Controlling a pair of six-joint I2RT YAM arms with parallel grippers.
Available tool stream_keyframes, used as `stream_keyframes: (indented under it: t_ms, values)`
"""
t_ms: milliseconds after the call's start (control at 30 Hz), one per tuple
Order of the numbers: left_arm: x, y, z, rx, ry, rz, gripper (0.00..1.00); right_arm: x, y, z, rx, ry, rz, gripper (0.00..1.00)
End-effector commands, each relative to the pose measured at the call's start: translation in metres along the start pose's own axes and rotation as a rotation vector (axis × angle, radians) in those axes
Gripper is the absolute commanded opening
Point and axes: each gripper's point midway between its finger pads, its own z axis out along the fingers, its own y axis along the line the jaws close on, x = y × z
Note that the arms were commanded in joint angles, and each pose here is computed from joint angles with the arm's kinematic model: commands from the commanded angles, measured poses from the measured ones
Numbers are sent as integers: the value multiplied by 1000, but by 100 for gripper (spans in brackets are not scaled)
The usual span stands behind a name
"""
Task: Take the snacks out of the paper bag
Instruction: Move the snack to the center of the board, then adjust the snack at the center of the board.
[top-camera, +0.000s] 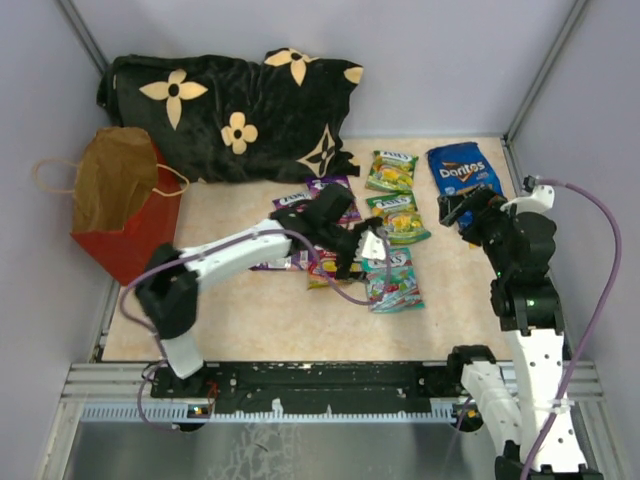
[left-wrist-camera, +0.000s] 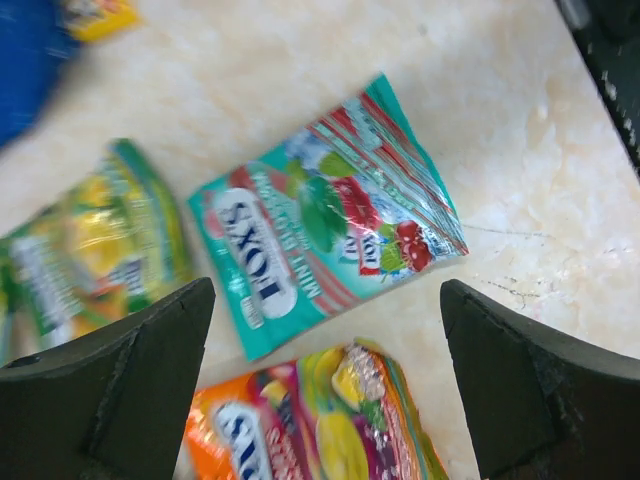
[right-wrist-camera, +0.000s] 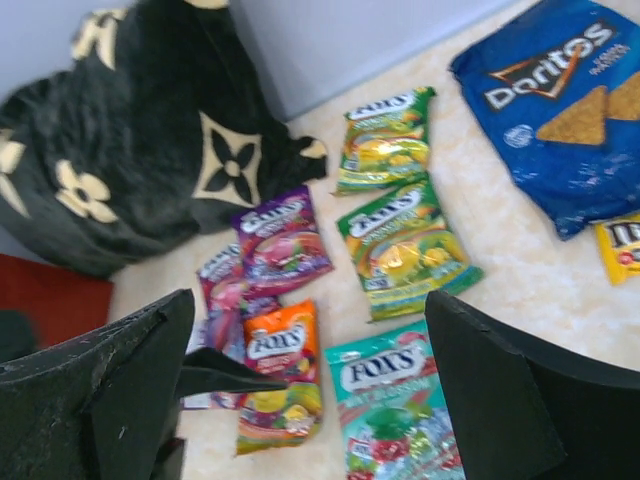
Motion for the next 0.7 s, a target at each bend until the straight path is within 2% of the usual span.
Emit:
stream_keyframes:
  t_ms: [0,67,133,200,300,400,533,667]
  values:
    - [-59,36,-78,-315,-222,-31,100,-21,35,6,-185,-91,121,99]
    - [-50,43,-107,-420,-253,-139,100,-1,48,19,-283,-2,139,99]
    - [-33,54,-134,-538,-269,-317,100,33,64,30,-416,164,170,96]
    - [-5,58,-150,-611,-276,-525,100,74,68,45,-427,296,154,94]
    - [45,53,-154,-653,-278,-842,96,125,70,55,-407,407,84,91]
    - [82,37,-140,-642,-266,-1097,87,172,70,61,-410,529,83,81]
    - [97,-2,-109,-529,-317,-1276,75,226,61,60,-377,660,59,67]
    - [116,-25,-101,-563,-310,-1362,67,254,54,62,-365,709,61,57]
